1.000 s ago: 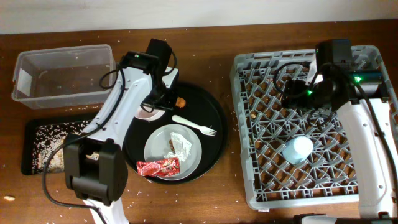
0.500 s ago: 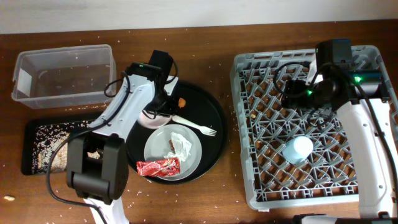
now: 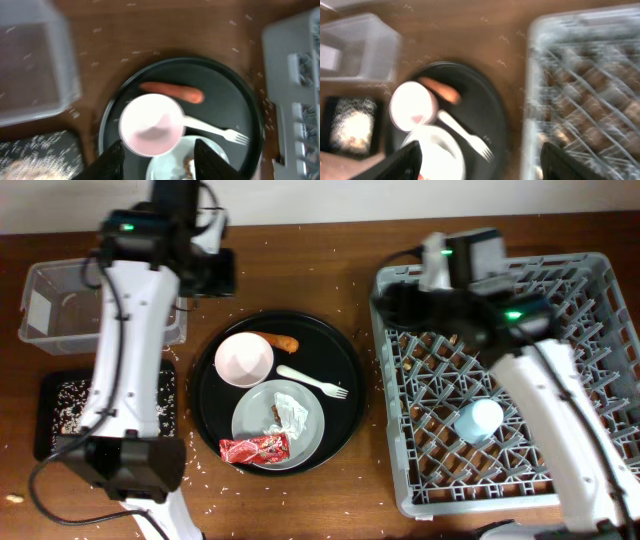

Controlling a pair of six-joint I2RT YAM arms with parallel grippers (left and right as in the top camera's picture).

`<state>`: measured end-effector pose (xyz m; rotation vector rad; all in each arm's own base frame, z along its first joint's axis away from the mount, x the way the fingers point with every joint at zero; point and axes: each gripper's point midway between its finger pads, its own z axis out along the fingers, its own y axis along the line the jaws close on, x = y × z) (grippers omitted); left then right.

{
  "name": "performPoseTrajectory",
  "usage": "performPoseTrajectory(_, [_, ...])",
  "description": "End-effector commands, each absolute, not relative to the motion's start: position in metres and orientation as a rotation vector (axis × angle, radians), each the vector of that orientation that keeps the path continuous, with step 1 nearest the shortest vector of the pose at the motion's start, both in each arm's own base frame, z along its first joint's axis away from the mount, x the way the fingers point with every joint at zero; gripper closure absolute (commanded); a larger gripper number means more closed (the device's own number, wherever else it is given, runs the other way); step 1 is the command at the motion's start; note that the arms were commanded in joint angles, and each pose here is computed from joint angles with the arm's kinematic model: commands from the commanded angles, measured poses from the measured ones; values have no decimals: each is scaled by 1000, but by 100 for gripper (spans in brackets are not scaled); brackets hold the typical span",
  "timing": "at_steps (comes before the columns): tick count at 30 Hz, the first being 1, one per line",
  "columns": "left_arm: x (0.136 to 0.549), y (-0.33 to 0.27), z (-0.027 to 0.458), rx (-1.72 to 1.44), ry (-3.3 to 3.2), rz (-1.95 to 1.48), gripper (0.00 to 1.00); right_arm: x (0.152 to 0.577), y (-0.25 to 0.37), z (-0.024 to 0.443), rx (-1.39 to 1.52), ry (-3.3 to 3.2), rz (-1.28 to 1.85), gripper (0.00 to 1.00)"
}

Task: Sort waste into correct bins and load items into the dishwasher rack
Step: 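Carry the empty bowl back and set it on the round tray, then grasp the empty white bowl with the right gripper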

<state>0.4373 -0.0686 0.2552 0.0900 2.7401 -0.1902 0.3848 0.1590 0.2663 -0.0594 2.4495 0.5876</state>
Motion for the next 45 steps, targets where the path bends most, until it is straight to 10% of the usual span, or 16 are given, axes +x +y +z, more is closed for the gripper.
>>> performPoseTrajectory(1, [437,10,264,-207,2720,-166,50,391,244,230,-184,2483,695,25])
performPoseTrajectory(12, [423,67,260,-399,2737,-131,32,394,367,73,-269,2597,587,26])
performPoseTrajectory(24, [424,62,259,-382,2743,-134,33,387,366,18,-283,2696,526,69])
performPoseTrajectory(33, [424,62,259,-382,2740,-133,32,393,370,36,-287,2664,545,95])
performPoseTrajectory(45, [428,63,261,-379,2723,-127,32,422,228,185,-210,2513,-29,96])
